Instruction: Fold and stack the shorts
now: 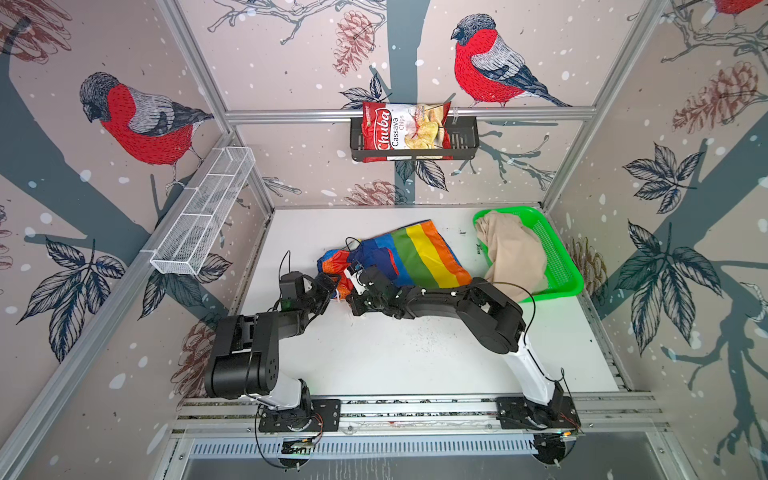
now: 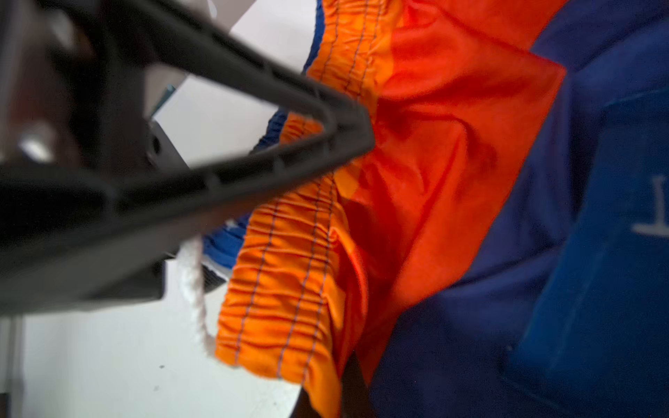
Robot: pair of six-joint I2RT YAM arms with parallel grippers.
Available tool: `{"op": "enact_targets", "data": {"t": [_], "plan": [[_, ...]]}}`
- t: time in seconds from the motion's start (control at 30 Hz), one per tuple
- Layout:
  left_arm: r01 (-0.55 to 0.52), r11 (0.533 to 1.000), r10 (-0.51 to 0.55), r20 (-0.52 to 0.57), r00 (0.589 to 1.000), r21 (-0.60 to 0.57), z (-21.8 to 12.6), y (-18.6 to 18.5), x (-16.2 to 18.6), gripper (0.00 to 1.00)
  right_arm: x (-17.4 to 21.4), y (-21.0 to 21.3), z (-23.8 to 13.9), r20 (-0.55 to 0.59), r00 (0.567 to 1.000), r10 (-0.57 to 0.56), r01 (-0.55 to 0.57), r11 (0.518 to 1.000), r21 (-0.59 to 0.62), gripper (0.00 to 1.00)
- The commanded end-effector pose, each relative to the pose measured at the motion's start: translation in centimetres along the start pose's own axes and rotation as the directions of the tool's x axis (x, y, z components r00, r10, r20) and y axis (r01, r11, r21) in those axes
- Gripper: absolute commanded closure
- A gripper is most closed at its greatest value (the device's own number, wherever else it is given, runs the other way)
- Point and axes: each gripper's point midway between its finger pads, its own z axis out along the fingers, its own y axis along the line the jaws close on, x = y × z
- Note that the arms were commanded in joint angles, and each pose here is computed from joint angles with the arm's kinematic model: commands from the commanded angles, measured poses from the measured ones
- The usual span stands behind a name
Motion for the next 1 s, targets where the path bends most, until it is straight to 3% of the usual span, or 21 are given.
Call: {"op": "enact_targets", "data": {"t": [0.0,0.07,0.17,0.2,0.27,0.43,0.57,0.7,0.8,0.97], "plan": [[-0.011,1.000,0.012,0.005,1.000,-0.007,0.5,-0.4,-0.3,0.20,-0.6,1.6,-0.4,0.016,1.000,0.010,-0.009,0.999,-0.043,0.96],[-0.020,1.000,0.020,-0.002,1.000,-0.013,0.7,-0.6,-0.3,0.34,-0.2,1.5,-0.5,0.009,1.000,0.004,-0.004,1.000,-0.022,0.96],[-0.029,0.999,0.030,0.004,1.000,-0.042,0.7,-0.7,-0.8,0.71,0.2,1.5,-1.0,0.008,1.000,-0.008,0.008,1.000,0.003,0.92],[-0.035,0.998,0.036,0.004,0.999,-0.057,0.7,-0.7,-1.0,0.86,0.4,1.6,-1.2,0.006,1.000,-0.013,0.013,1.000,0.010,0.89],[-0.047,0.995,0.048,0.005,0.999,-0.086,0.4,-0.9,-1.3,1.00,0.5,1.8,-1.9,0.004,1.000,-0.019,0.019,1.000,0.011,0.78],[-0.127,0.975,0.123,-0.036,0.992,-0.181,-0.9,-1.9,-1.9,1.00,-1.2,2.4,-6.2,0.033,0.999,-0.027,0.027,1.000,-0.004,0.58],[-0.220,0.945,0.208,-0.074,0.975,-0.244,-2.4,-2.8,-2.4,1.00,-3.7,-1.3,-10.6,0.115,0.992,0.044,-0.052,0.997,0.065,0.54],[-0.295,0.922,0.273,-0.121,0.954,-0.251,-3.2,-4.1,-2.5,1.00,-3.5,-7.9,-12.3,0.128,0.974,0.187,-0.206,0.966,0.156,0.74],[-0.334,0.909,0.305,-0.149,0.941,-0.249,-3.5,-4.9,-2.6,1.00,-2.2,-9.9,-11.7,0.098,0.960,0.262,-0.275,0.948,0.162,0.85],[-0.381,0.887,0.356,-0.139,0.924,-0.260,-4.5,-6.6,-3.7,1.00,0.0,-9.6,-8.5,0.021,0.964,0.266,-0.265,0.945,0.192,0.86]]}}
